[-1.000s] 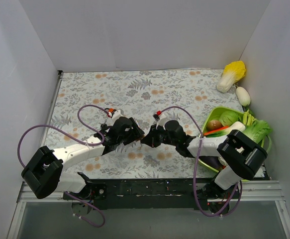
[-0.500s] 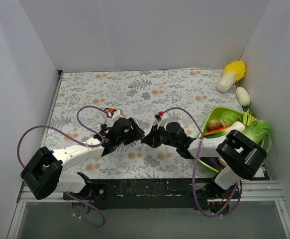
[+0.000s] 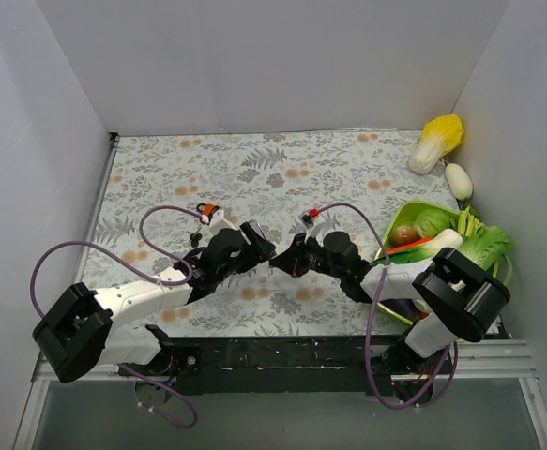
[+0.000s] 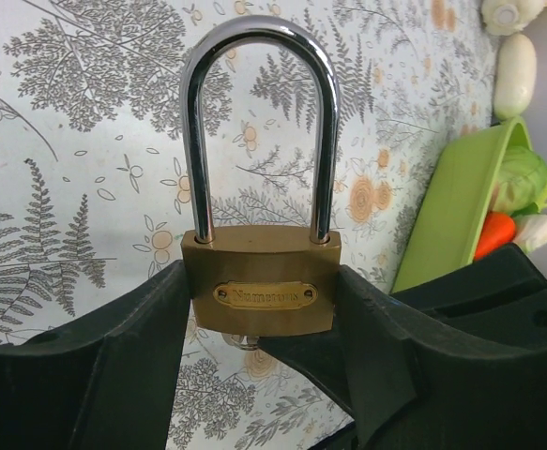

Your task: Unlock with the key

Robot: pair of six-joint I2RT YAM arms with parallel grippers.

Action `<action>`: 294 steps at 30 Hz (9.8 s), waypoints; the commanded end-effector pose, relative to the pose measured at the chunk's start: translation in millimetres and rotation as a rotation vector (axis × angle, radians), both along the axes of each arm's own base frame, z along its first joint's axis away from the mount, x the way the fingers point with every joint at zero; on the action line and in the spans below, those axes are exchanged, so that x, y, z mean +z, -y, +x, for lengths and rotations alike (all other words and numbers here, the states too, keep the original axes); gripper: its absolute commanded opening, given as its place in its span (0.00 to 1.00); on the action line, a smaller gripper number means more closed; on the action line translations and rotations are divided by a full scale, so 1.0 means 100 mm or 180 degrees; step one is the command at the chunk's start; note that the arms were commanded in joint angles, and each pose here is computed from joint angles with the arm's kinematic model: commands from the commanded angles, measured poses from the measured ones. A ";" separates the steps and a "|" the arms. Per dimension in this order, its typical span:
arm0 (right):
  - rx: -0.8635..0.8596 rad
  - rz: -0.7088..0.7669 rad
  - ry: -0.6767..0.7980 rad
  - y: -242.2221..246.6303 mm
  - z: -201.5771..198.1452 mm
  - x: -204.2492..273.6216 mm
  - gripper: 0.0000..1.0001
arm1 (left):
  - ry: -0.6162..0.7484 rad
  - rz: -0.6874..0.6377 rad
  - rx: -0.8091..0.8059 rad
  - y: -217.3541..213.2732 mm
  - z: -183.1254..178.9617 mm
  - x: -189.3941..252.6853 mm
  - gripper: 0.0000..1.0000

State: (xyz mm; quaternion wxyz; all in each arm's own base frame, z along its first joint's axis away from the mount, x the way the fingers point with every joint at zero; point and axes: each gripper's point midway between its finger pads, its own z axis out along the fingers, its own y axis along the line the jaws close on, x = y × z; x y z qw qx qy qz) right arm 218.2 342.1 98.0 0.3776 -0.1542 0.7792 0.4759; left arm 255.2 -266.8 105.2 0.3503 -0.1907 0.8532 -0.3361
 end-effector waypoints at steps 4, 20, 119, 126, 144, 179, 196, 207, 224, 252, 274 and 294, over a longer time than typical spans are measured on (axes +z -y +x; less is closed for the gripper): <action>0.0046 0.0906 0.0407 -0.02 0.10 0.82 0.01 | 0.0564 -0.0641 -0.0589 0.28 -0.24 0.62 0.00; 0.0086 0.1267 0.0417 0.12 0.03 1.27 0.01 | 0.1263 -0.0854 -0.1222 0.36 -0.49 1.17 0.00; 0.2126 0.0211 0.1476 0.44 -0.67 1.89 0.51 | 0.1534 -0.0916 -0.4009 0.02 -1.13 1.48 0.00; 0.2037 0.0129 0.1323 0.46 -0.65 1.85 0.31 | 0.1552 -0.0544 -0.3644 0.00 -0.93 1.37 0.00; 0.1067 -0.0206 0.0194 0.26 -0.02 1.10 0.01 | 0.0937 0.1047 -0.2121 -0.32 -0.31 0.60 0.00; -0.0413 -0.1152 -0.0221 0.88 0.52 -0.17 0.52 | -0.0207 0.1407 -0.1523 -0.10 0.15 -0.23 0.00; -0.0713 -0.1005 0.0024 1.25 0.25 0.24 0.58 | -0.0295 0.1639 -0.1311 0.19 0.77 -0.46 0.00; -0.0890 -0.0981 0.0163 1.48 0.08 0.41 0.61 | -0.0241 0.1733 -0.1103 0.38 1.21 -0.55 0.00; -0.0995 -0.1039 0.0162 1.59 0.02 0.38 0.61 | 0.0037 0.1569 -0.1454 0.56 1.22 -0.35 0.86; -0.0827 -0.1022 0.0189 1.51 0.00 0.42 0.56 | -0.0285 0.0725 -0.0072 -1.92 0.88 -0.15 0.98; -0.0814 -0.1002 0.0073 1.51 -0.06 0.29 0.52 | -0.0823 0.0856 0.0071 -2.13 0.98 -0.66 0.58; -0.0777 -0.1000 0.0020 1.47 -0.05 0.26 0.51 | -0.0695 0.0886 -0.0867 -1.02 0.55 -0.61 0.52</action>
